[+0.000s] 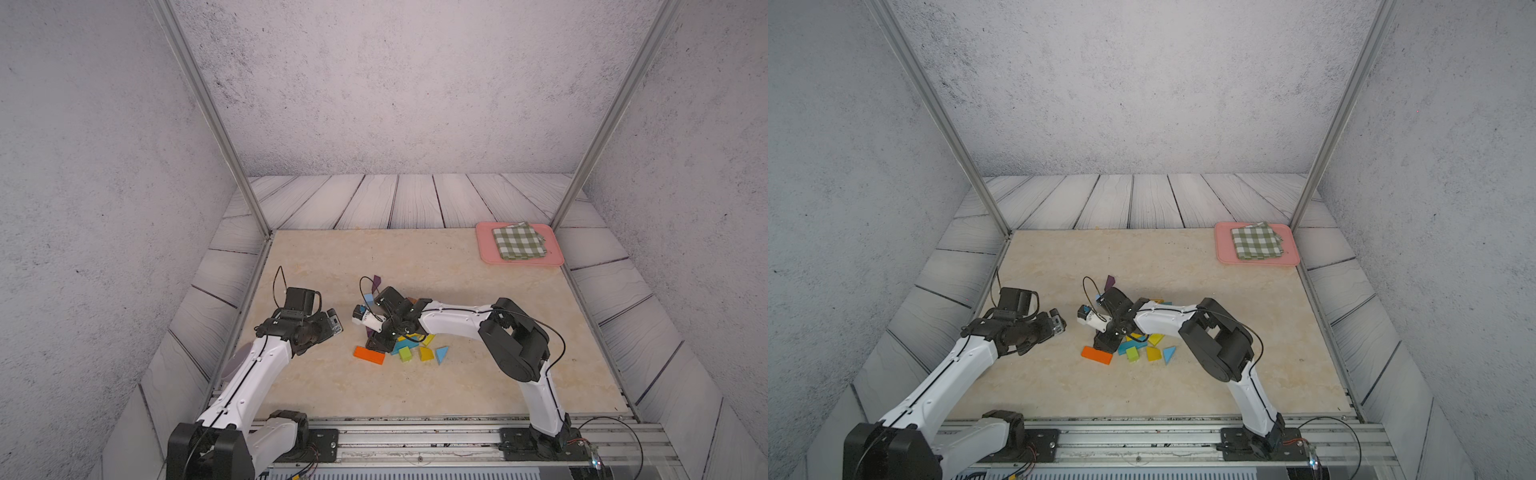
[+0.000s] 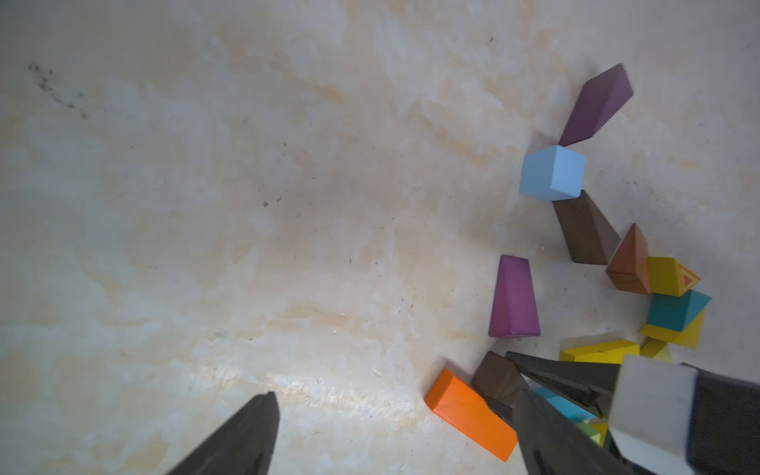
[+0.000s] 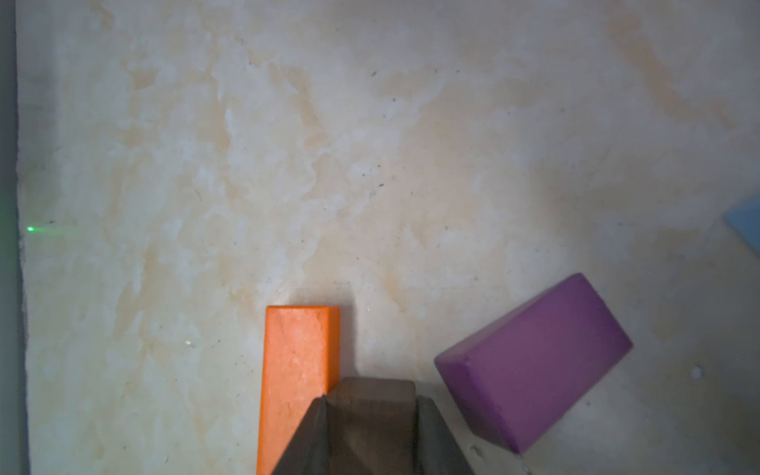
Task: Assemble a small pinwheel with building blocks
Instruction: Pick up the building block from the center of the board, then assemble the building block at the center of the board.
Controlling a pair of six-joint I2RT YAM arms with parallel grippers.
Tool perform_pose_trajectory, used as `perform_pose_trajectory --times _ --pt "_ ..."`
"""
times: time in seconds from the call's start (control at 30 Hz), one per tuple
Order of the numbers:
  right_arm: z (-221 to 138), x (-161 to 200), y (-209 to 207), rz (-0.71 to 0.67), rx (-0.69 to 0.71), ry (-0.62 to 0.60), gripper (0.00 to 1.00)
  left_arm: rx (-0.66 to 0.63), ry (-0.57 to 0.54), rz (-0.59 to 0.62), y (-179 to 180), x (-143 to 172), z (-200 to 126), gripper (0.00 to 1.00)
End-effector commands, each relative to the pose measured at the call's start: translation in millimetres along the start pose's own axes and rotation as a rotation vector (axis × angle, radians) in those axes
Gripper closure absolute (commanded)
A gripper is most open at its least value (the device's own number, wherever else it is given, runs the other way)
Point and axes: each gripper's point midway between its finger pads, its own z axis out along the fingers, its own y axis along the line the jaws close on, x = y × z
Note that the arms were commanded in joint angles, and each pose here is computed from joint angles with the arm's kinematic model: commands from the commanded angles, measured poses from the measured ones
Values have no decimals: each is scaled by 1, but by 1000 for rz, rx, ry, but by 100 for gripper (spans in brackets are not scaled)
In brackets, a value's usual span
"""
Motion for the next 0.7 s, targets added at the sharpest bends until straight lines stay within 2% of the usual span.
perform_pose_trajectory --times 0.0,0.13,0.23,0.3,0.47,0.6,0.67 --pt "-12 -4 -6 35 26 -16 69 87 -48 -19 -11 -5 -5 4" --pt "-28 -11 -9 48 45 -40 72 102 -58 -15 -14 -7 -10 4" --pt "-49 -29 -10 135 31 -95 79 153 -65 -8 -23 -8 -14 4" --pt "-70 -44 -13 231 24 -150 82 208 -73 -22 -32 -9 -16 4" --pt "-117 -67 -26 517 5 -327 83 375 -85 -111 -59 -13 -30 5" --pt "-145 -74 -43 788 -20 -490 83 556 -95 -153 -90 -19 -52 11" --pt "-153 -76 -45 875 -27 -522 85 587 -93 -161 -97 -18 -59 13"
